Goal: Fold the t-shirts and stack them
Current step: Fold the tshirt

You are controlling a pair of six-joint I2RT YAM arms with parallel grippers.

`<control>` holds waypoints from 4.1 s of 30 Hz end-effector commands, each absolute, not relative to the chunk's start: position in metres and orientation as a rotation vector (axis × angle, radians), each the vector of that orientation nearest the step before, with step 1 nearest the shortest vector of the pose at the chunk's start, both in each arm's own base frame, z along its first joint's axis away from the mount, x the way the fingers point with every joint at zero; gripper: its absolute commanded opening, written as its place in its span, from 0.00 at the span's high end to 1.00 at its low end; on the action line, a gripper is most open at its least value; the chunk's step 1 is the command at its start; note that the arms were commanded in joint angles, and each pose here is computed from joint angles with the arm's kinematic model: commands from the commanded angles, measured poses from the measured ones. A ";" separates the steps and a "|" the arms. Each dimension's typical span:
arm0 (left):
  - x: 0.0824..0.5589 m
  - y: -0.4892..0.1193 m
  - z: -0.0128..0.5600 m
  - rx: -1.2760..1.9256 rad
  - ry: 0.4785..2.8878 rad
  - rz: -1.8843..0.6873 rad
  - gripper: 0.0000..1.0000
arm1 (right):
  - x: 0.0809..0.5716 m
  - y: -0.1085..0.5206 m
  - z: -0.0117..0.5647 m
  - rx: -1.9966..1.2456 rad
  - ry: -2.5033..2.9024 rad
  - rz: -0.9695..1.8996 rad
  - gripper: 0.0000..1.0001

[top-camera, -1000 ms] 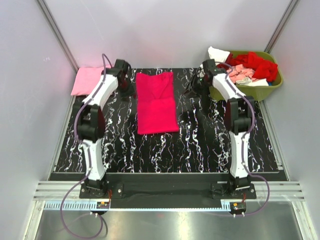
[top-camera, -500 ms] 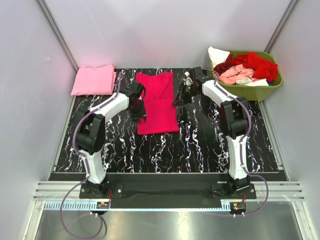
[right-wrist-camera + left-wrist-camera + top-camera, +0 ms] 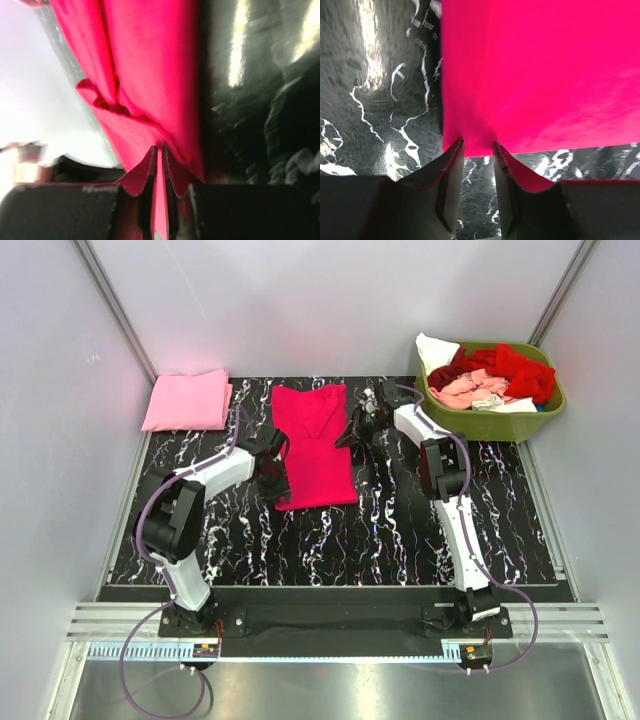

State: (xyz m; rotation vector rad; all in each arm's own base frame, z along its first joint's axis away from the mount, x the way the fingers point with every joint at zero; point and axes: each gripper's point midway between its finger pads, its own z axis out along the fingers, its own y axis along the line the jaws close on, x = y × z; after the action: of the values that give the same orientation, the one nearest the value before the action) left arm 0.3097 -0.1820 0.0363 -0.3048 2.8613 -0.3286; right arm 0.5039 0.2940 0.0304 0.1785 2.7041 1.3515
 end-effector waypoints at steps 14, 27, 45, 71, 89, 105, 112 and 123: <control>0.298 -0.168 0.046 -0.307 2.832 -0.277 0.65 | 0.520 0.300 0.072 0.155 2.516 1.752 0.50; 0.297 -0.155 0.134 -0.285 2.635 -0.326 0.48 | 0.464 0.252 0.152 0.078 2.589 1.301 0.12; 0.279 -0.148 0.078 -0.417 2.594 -0.481 0.42 | 0.327 0.209 0.047 0.224 2.833 1.127 0.31; 0.285 -0.151 0.051 -0.490 2.601 -0.501 0.47 | 0.343 0.243 0.030 0.106 2.872 1.161 0.44; 0.289 -0.149 0.033 -0.577 2.560 -0.501 0.46 | 0.344 0.246 0.024 0.102 2.875 1.161 1.00; 0.304 -0.158 0.015 -0.568 2.533 -0.544 0.53 | 0.343 0.246 0.024 0.098 2.883 1.160 1.00; 0.301 -0.164 0.008 -0.580 2.533 -0.596 0.83 | 0.343 0.246 0.024 0.101 2.884 1.160 1.00; 0.289 -0.179 0.037 -0.532 2.505 -0.638 1.00 | 0.322 0.244 0.038 0.138 2.847 1.217 1.00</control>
State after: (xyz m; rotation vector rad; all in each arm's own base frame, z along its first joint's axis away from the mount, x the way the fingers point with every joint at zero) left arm 0.2967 -0.1722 0.0241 -0.5516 2.5229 -0.6185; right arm 0.3263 0.2380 0.0127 0.1850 2.9183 1.1667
